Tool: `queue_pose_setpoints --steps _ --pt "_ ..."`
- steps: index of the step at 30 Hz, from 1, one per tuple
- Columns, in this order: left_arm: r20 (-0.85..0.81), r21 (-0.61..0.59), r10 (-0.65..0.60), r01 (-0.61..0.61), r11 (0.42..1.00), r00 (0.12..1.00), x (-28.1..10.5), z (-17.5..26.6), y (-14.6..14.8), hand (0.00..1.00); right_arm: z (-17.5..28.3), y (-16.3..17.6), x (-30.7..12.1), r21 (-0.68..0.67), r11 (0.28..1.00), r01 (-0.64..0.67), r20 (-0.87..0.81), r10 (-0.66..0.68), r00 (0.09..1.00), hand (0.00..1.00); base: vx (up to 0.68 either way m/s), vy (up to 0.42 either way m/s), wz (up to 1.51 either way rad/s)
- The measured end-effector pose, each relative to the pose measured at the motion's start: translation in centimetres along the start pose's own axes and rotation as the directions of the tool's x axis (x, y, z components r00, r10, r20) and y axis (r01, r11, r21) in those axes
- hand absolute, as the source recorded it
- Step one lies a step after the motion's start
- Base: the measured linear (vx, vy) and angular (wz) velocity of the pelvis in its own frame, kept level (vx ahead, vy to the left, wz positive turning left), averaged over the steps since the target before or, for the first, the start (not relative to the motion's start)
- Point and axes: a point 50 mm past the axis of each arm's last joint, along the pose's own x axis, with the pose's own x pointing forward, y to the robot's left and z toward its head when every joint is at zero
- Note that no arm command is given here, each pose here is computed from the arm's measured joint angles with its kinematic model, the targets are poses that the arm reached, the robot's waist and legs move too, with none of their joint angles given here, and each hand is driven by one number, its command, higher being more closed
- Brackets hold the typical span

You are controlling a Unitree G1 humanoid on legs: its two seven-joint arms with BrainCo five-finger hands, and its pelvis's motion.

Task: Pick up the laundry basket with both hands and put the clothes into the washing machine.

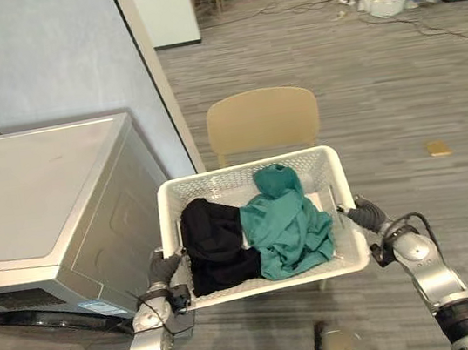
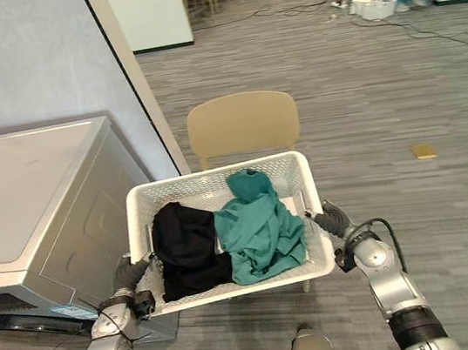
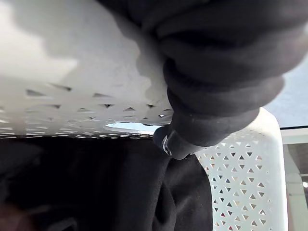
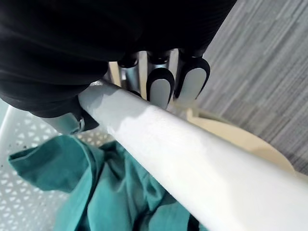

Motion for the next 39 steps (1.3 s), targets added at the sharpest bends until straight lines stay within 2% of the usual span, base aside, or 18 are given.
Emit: queue_pose_setpoints --steps 7,15,19,23,30,34,39 --pt "-0.023 -0.007 -0.046 0.045 0.999 0.999 -0.4 -0.7 -1.3 1.0 -1.3 -0.8 -1.2 0.004 1.0 0.03 -0.041 -0.029 0.999 1.0 0.21 -0.064 0.16" --pt "-0.035 0.014 -0.095 0.095 0.995 0.995 -0.7 -1.2 -2.6 1.0 -3.1 -1.4 -2.1 0.002 0.999 0.051 -0.109 -0.05 0.993 1.0 0.14 0.165 -0.4" --pt "0.022 0.091 -0.117 0.115 0.989 0.993 1.0 0.9 -3.0 1.0 -3.2 -1.5 -1.2 0.027 0.997 0.074 -0.12 -0.07 0.99 1.0 0.07 0.263 -0.19" --pt "0.088 0.14 -0.124 0.111 0.984 0.988 3.0 3.6 -4.0 1.0 -1.5 -3.0 2.0 0.031 0.995 0.097 -0.123 -0.092 0.988 1.0 -0.02 0.147 -0.22" --pt "0.23 0.204 -0.152 0.105 0.973 0.961 6.8 10.5 -7.2 1.0 4.8 -8.7 4.9 -0.004 0.961 0.278 0.012 -0.278 0.961 1.0 -0.03 0.013 -0.02" --pt "0.263 0.203 -0.155 0.102 0.974 0.952 7.1 11.9 -8.1 1.0 6.1 -9.8 5.1 -0.008 0.939 0.343 0.045 -0.342 0.939 1.0 0.01 -0.015 -0.05" --pt "0.25 0.202 -0.126 0.076 0.976 0.96 7.8 12.3 -8.3 1.0 6.6 -9.8 5.6 -0.023 0.936 0.351 0.039 -0.35 0.936 1.0 0.02 -0.031 -0.09"
